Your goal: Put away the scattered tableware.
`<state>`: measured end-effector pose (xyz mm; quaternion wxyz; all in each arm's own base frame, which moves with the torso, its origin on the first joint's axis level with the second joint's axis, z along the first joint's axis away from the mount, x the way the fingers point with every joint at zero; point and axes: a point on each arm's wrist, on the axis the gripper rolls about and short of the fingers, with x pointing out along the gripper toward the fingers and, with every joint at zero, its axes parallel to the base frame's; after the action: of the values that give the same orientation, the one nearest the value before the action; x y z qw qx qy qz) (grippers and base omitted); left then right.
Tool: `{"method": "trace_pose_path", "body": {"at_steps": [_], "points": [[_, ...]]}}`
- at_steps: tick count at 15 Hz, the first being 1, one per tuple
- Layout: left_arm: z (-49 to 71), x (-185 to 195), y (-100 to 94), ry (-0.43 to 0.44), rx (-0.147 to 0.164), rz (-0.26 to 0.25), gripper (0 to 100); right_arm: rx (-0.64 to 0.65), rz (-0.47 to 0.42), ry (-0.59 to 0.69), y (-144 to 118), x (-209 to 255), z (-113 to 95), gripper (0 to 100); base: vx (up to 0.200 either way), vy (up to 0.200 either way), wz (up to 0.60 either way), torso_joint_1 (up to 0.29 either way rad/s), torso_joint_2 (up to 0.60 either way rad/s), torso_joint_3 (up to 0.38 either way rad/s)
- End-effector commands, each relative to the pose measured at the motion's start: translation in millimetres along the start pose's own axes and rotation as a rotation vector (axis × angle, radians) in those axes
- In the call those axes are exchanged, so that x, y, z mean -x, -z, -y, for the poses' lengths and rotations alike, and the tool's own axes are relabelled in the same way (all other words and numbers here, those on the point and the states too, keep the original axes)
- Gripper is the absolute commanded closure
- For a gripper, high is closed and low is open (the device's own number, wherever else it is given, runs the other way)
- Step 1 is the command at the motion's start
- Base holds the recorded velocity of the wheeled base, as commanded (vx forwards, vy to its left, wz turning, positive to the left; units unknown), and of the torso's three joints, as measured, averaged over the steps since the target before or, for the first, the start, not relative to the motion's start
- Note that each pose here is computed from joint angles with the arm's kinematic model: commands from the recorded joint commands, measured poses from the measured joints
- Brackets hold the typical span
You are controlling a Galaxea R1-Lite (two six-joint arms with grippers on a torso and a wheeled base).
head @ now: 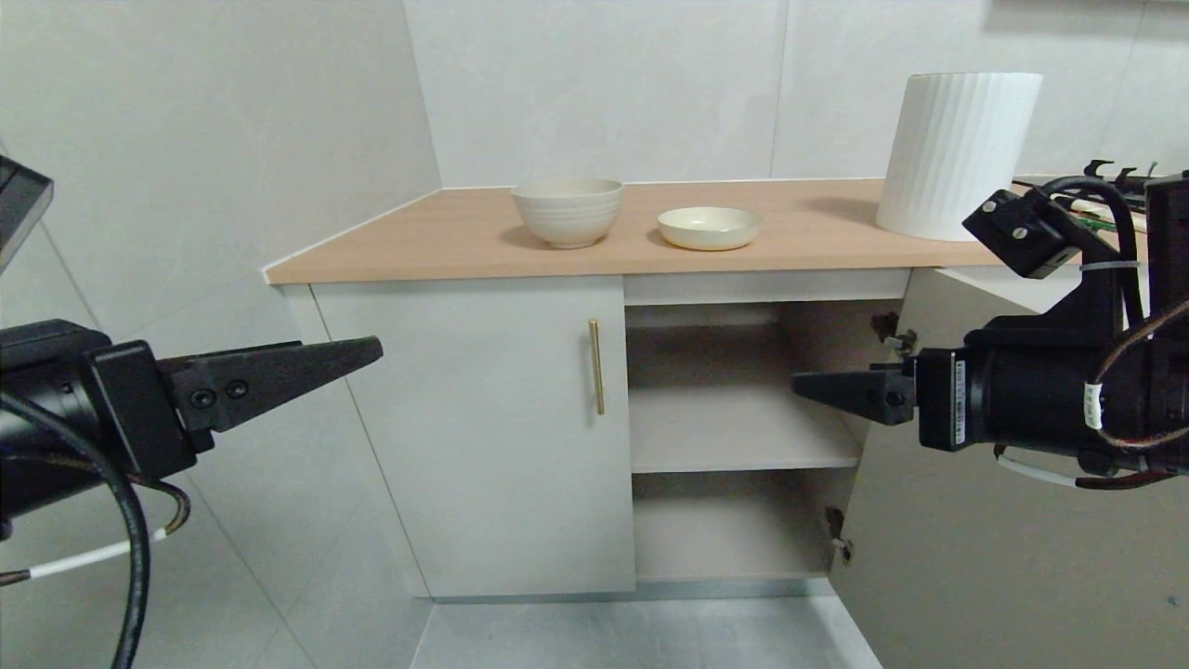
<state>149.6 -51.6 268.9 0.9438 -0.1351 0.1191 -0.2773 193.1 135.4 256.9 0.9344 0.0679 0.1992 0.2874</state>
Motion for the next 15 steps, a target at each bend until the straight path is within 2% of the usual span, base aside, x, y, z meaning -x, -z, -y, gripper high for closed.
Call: {"method": "trace_pose_path", "body": {"at_steps": [1, 4, 8, 14, 15], "points": [[0.3, 0.0, -1.0, 0.001, 0.0, 0.002, 0, -0.012, 0.013, -0.003, -1.9, 4.8, -0.7, 0, 0.0, 0.0, 0.0, 0.0, 0.0, 0.0], [0.2, 0.1, -1.5, -0.001, 0.001, 0.005, 0, -0.014, 0.012, -0.008, -0.5, 7.2, -0.6, 0, 0.2, 0.0, 0.0, 0.002, 0.0, 0.002], [-2.9, 0.0, -2.0, -0.019, 0.005, 0.008, 0, -0.003, -0.004, -0.075, 6.3, 18.2, -0.5, 0, 0.2, 0.0, 0.0, 0.002, 0.0, 0.007], [-2.7, 0.1, -2.6, -0.019, 0.005, 0.011, 0, 0.018, -0.005, -0.076, 7.5, 18.8, -0.2, 0, 0.2, 0.0, 0.0, 0.006, 0.0, 0.001], [-2.5, 0.9, -2.4, -0.018, 0.005, 0.012, 0, 0.018, -0.005, -0.076, 7.7, 19.2, -0.2, 0, 0.0, 0.0, 0.0, 0.0, 0.0, 0.0]]}}
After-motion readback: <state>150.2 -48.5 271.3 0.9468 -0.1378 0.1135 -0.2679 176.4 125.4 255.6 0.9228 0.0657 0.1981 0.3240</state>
